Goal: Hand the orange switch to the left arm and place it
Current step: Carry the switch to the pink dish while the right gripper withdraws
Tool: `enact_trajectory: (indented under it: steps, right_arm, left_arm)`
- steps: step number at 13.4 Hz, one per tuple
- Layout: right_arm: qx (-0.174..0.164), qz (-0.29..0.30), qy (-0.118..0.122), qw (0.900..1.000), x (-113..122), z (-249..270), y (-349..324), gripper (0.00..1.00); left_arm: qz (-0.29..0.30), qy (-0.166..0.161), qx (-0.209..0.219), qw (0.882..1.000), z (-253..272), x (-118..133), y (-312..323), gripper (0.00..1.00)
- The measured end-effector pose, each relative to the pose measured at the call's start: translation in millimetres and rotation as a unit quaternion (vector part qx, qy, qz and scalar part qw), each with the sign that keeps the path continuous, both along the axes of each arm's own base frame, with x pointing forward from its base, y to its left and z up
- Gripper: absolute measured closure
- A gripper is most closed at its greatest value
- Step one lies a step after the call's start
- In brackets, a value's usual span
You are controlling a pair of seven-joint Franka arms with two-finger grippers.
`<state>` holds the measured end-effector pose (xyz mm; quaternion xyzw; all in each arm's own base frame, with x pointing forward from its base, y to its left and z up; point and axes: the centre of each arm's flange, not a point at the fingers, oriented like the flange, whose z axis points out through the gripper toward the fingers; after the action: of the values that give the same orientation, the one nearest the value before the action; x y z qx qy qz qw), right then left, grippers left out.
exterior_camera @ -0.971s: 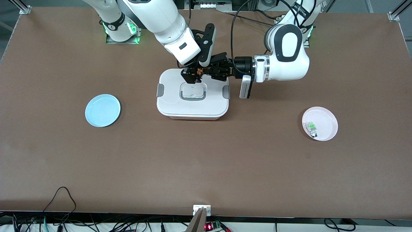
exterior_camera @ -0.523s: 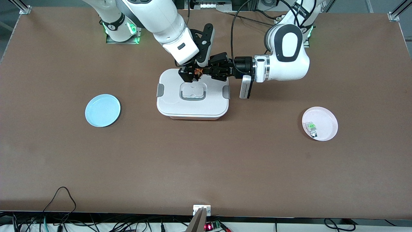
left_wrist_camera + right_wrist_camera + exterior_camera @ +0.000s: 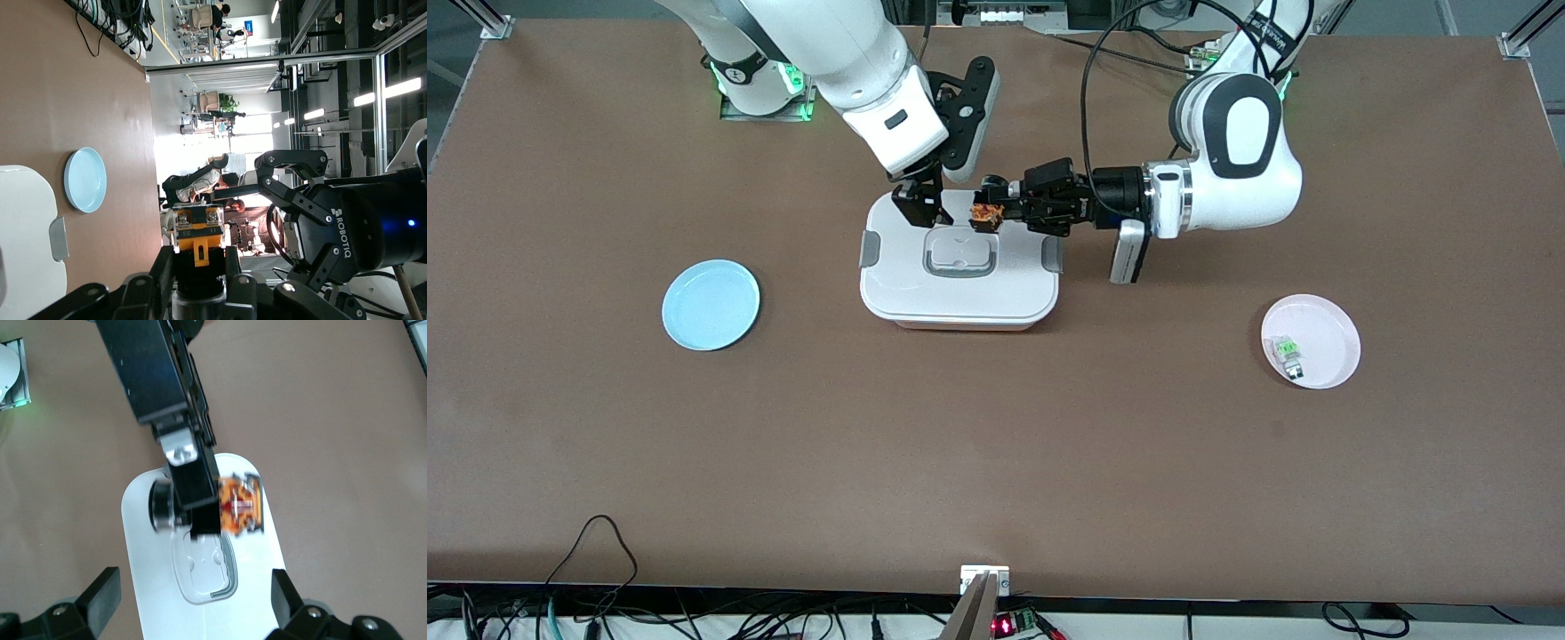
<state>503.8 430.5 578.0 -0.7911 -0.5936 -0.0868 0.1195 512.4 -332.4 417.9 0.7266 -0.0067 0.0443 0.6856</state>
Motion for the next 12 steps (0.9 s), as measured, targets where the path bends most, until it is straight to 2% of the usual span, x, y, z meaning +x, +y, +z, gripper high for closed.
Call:
enact_trajectory:
  steps: [4, 7, 10, 12]
  right_arm:
    - [-0.002, -0.03, -0.002, 1.0, 21.0, 1.7, -26.6, 0.0]
    - [-0.004, -0.093, 0.006, 0.996, 44.2, 2.4, -59.9, 0.0]
    - [-0.021, -0.155, 0.032, 0.987, 63.7, -16.3, -93.6, 0.0]
    - [-0.04, -0.202, 0.048, 0.977, 85.2, -38.8, -134.7, 0.0]
  left_arm:
    - [-0.018, -0.03, 0.047, 0.998, -0.8, 12.3, 22.0, 0.65]
    - [-0.048, -0.062, 0.101, 0.992, 2.3, 23.8, 41.9, 0.65]
    - [-0.096, -0.101, 0.17, 0.976, -7.8, 39.5, 78.7, 0.65]
    - [-0.131, -0.12, 0.207, 0.962, -14.5, 55.9, 114.9, 0.65]
